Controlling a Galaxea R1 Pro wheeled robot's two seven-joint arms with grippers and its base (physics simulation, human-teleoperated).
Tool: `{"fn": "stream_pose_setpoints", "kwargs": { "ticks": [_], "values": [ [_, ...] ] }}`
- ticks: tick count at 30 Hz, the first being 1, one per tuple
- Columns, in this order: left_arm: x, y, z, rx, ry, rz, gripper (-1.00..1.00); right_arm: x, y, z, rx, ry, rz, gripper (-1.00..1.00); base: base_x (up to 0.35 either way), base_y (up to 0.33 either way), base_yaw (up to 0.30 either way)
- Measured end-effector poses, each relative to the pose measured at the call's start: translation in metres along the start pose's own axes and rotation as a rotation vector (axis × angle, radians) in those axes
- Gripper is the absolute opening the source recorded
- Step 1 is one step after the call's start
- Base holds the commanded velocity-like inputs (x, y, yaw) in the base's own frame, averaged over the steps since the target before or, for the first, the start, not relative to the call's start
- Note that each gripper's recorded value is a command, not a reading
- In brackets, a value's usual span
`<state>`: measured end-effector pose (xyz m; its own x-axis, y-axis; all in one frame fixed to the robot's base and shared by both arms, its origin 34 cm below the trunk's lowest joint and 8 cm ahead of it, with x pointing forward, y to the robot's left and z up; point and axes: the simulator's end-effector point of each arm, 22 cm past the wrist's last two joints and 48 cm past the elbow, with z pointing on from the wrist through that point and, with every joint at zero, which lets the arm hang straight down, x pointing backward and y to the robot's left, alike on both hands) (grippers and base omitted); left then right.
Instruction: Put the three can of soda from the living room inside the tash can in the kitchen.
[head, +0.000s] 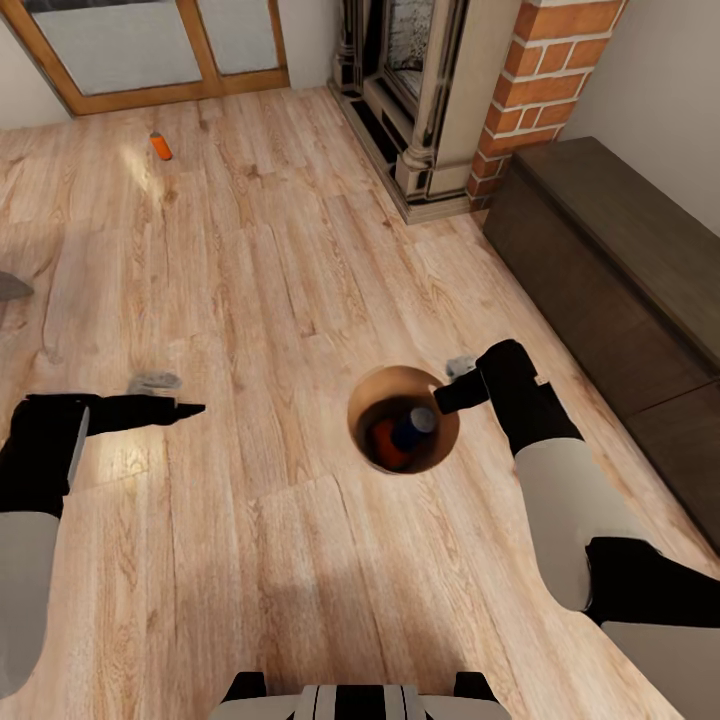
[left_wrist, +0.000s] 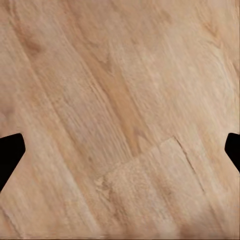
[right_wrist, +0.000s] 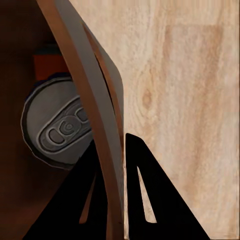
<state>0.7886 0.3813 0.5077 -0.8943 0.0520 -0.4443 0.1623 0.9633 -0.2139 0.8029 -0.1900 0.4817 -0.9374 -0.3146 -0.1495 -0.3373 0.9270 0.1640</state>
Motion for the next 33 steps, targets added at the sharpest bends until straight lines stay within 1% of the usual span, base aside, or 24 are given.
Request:
{"fn": "stream_pose_setpoints", "kwargs": {
  "ticks": [1, 3, 5, 6, 7, 8, 9, 10, 11, 12, 13, 14, 15, 16, 17, 19, 20, 22, 24, 25, 27, 30, 32, 33],
  "values": [
    [0.005, 0.0, 0.002, -0.006, 0.003, 0.002, 1.0, 0.003, -0.003, 0.001, 0.008, 0.002, -0.004, -1.0, 0.0, 0.0, 0.0],
    [0.014, -0.002, 0.008, -0.023, 0.001, 0.014, 1.0, 0.009, -0.003, 0.002, -0.001, 0.002, 0.013, -1.0, 0.0, 0.0, 0.0],
    [0.02, -0.005, 0.013, -0.03, -0.006, 0.022, 1.0, 0.013, -0.005, -0.001, 0.003, -0.021, 0.023, -1.0, 0.0, 0.0, 0.0],
    [0.02, -0.005, 0.013, -0.031, -0.006, 0.023, 1.0, 0.013, -0.007, -0.001, 0.011, -0.02, 0.017, -1.0, 0.0, 0.0, 0.0],
    [0.026, -0.007, 0.015, -0.032, -0.006, 0.029, 1.0, 0.017, -0.009, -0.005, 0.027, -0.043, 0.015, -1.0, 0.0, 0.0, 0.0],
    [0.038, -0.008, 0.018, -0.031, -0.009, 0.046, 1.0, 0.025, -0.011, -0.012, 0.047, -0.078, 0.014, -1.0, 0.0, 0.0, 0.0],
    [0.042, -0.009, 0.019, -0.03, -0.011, 0.054, 1.0, 0.028, -0.012, -0.015, 0.062, -0.097, 0.0, -1.0, 0.0, 0.0, 0.0],
    [0.056, -0.013, 0.022, -0.026, -0.025, 0.087, 1.0, 0.037, -0.011, -0.021, 0.082, -0.166, -0.055, -1.0, 0.0, 0.0, 0.0],
    [0.061, -0.014, 0.023, -0.022, -0.034, 0.1, 1.0, 0.044, -0.009, -0.022, 0.081, -0.181, -0.065, -1.0, 0.0, 0.0, 0.0],
    [0.069, -0.015, 0.024, -0.017, -0.058, 0.121, 1.0, 0.054, -0.005, -0.025, 0.083, -0.216, -0.095, -1.0, 0.0, 0.0, 0.0],
    [0.075, -0.016, 0.023, -0.014, -0.073, 0.126, 1.0, 0.062, -0.002, -0.025, 0.076, -0.221, -0.096, -1.0, 0.0, 0.0, 0.0],
    [0.088, -0.015, 0.022, -0.008, -0.102, 0.127, 1.0, 0.073, -0.002, -0.026, 0.076, -0.242, -0.109, -1.0, 0.0, 0.0, 0.0],
    [0.104, -0.014, 0.022, 0.0, -0.127, 0.127, 1.0, 0.085, -0.006, -0.026, 0.076, -0.257, -0.105, -1.0, 0.0, 0.0, 0.0],
    [0.113, -0.014, 0.022, 0.003, -0.137, 0.126, 1.0, 0.09, -0.013, -0.027, 0.096, -0.266, -0.119, -1.0, 0.0, 0.0, 0.0],
    [0.125, -0.014, 0.021, 0.005, -0.153, 0.13, 1.0, 0.094, -0.02, -0.03, 0.109, -0.298, -0.137, -1.0, 0.0, 0.0, 0.0],
    [0.138, -0.014, 0.021, -0.001, -0.161, 0.13, 1.0, 0.1, -0.023, -0.031, 0.1, -0.329, -0.142, -1.0, 0.0, 0.0, 0.0],
    [0.149, -0.013, 0.022, -0.015, -0.163, 0.126, 1.0, 0.105, -0.023, -0.032, 0.081, -0.359, -0.14, -1.0, 0.0, 0.0, 0.0],
    [0.163, -0.013, 0.023, -0.039, -0.162, 0.117, 1.0, 0.113, -0.029, -0.033, 0.076, -0.383, -0.144, -1.0, 0.0, 0.0, 0.0],
    [0.171, -0.015, 0.024, -0.055, -0.164, 0.111, 1.0, 0.121, -0.042, -0.036, 0.093, -0.395, -0.152, -1.0, 0.0, 0.0, 0.0],
    [0.175, -0.016, 0.024, -0.063, -0.165, 0.107, 1.0, 0.129, -0.052, -0.04, 0.098, -0.404, -0.173, -1.0, 0.0, 0.0, 0.0],
    [0.177, -0.017, 0.024, -0.066, -0.165, 0.105, 1.0, 0.146, -0.062, -0.038, 0.118, -0.369, -0.209, -1.0, 0.0, 0.0, 0.0],
    [0.179, -0.018, 0.025, -0.068, -0.164, 0.104, 1.0, 0.17, -0.064, -0.041, 0.073, -0.348, -0.264, -1.0, 0.0, 0.0, 0.0],
    [0.182, -0.018, 0.025, -0.069, -0.161, 0.102, 1.0, 0.182, -0.061, -0.04, 0.059, -0.342, -0.318, -1.0, 0.0, 0.0, 0.0],
    [0.186, -0.019, 0.024, -0.069, -0.16, 0.105, 1.0, 0.191, -0.058, -0.04, 0.052, -0.349, -0.36, -1.0, 0.0, 0.0, 0.0]
  ]
}}
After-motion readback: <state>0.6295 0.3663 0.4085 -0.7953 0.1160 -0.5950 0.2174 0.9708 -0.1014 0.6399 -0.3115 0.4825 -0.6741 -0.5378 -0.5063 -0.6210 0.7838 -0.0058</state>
